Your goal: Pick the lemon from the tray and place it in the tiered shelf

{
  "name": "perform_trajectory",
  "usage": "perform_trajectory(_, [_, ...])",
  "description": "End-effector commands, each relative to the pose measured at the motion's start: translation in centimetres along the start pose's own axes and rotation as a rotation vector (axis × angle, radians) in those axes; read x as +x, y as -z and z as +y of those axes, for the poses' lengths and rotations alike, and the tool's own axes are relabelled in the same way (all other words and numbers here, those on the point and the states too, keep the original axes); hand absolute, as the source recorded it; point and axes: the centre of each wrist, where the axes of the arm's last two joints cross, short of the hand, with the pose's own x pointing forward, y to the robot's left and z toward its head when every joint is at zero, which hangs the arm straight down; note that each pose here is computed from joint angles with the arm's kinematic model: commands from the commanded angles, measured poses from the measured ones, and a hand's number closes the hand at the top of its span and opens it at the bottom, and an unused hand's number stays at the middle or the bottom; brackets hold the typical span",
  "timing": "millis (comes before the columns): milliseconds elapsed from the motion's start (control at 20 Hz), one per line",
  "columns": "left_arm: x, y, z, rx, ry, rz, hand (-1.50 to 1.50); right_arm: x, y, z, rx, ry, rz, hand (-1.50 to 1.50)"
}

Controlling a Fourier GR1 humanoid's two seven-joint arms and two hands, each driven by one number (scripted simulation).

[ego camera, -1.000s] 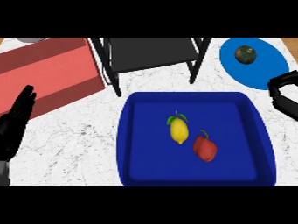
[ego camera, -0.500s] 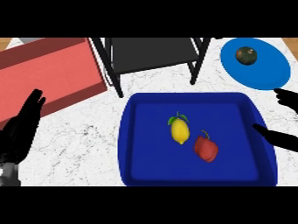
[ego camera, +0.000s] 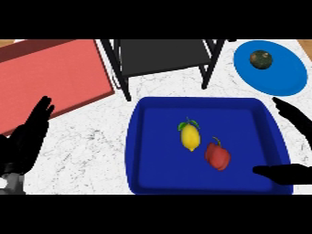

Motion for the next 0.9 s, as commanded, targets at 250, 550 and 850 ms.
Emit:
perform_trajectory(250, [-3.1, 0.1, -1.5, 0.0, -0.021, 0.229, 0.0, 6.9, -0.2, 1.4, -0.026, -0.121, 0.174, -1.5])
perform_trajectory(550, [-3.3, 0.1, -1.9, -0.002, -0.007, 0.262, 0.0, 10.0, 0.9, 3.4, -0.091, -0.225, 0.302, -1.5])
perform_trajectory(850, [-4.1, 1.2, -1.9, -0.013, -0.011, 0.277, 0.0, 12.5, 3.4, 8.4, -0.005, -0.311, 0.424, -1.5])
